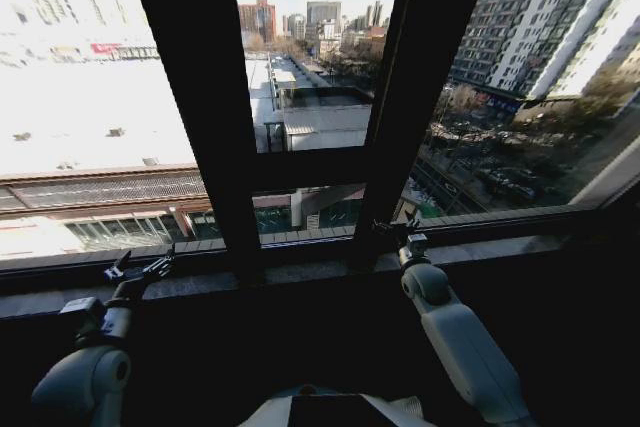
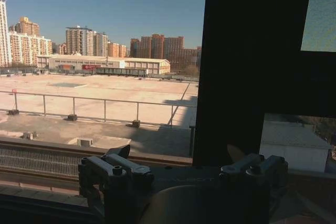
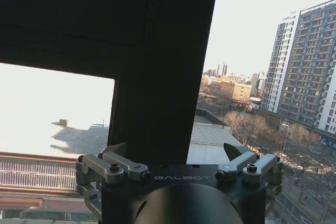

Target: Open the curtains by pulling them apart, changing their state from closed to fully open.

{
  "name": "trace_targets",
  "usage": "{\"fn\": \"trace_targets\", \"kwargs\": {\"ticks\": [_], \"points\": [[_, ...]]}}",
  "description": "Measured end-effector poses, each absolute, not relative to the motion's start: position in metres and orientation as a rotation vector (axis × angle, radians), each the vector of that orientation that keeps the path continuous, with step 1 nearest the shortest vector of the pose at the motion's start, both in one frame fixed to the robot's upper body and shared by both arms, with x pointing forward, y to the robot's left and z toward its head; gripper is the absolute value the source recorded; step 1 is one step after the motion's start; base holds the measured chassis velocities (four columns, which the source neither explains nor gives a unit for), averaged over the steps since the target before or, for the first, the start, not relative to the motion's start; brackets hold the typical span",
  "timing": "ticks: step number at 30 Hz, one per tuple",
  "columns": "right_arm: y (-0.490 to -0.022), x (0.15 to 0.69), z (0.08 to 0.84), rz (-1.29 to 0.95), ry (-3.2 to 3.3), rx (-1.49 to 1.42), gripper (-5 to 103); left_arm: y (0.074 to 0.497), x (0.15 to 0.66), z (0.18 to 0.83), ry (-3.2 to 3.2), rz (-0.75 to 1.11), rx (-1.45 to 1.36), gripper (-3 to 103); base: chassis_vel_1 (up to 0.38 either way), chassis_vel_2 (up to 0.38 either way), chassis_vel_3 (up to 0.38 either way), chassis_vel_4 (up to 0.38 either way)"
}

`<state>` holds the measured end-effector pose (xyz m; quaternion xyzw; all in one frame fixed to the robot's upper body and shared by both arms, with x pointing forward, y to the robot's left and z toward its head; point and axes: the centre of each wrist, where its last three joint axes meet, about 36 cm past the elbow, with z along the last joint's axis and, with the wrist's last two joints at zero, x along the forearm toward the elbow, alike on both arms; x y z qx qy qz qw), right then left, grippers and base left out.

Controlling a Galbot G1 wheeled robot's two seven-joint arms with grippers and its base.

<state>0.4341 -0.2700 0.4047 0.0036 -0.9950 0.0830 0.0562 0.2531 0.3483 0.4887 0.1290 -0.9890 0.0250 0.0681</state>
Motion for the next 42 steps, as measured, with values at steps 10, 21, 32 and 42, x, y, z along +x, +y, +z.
{"fn": "trace_targets", "kwargs": {"ticks": [10,21,32,42], "points": [[-0.251,0.419,0.407,0.259,-3.034,0.081,100,0.354,0.257,0.485,-2.990,0.023,0.425,100,-0.314,-0.373,0.313,0.358],[-0.250,0.414,0.404,0.264,-3.043,0.084,100,0.358,0.261,0.482,-3.000,0.001,0.423,100,0.051,-0.234,-0.031,0.241],[-0.248,0.413,0.402,0.250,-3.037,0.077,100,0.359,0.257,0.477,-3.011,-0.007,0.434,100,0.290,-0.237,-0.311,0.254],[-0.246,0.410,0.402,0.242,-3.037,0.080,100,0.359,0.254,0.476,-3.025,-0.031,0.444,100,0.207,-0.367,-0.223,0.364]]}}
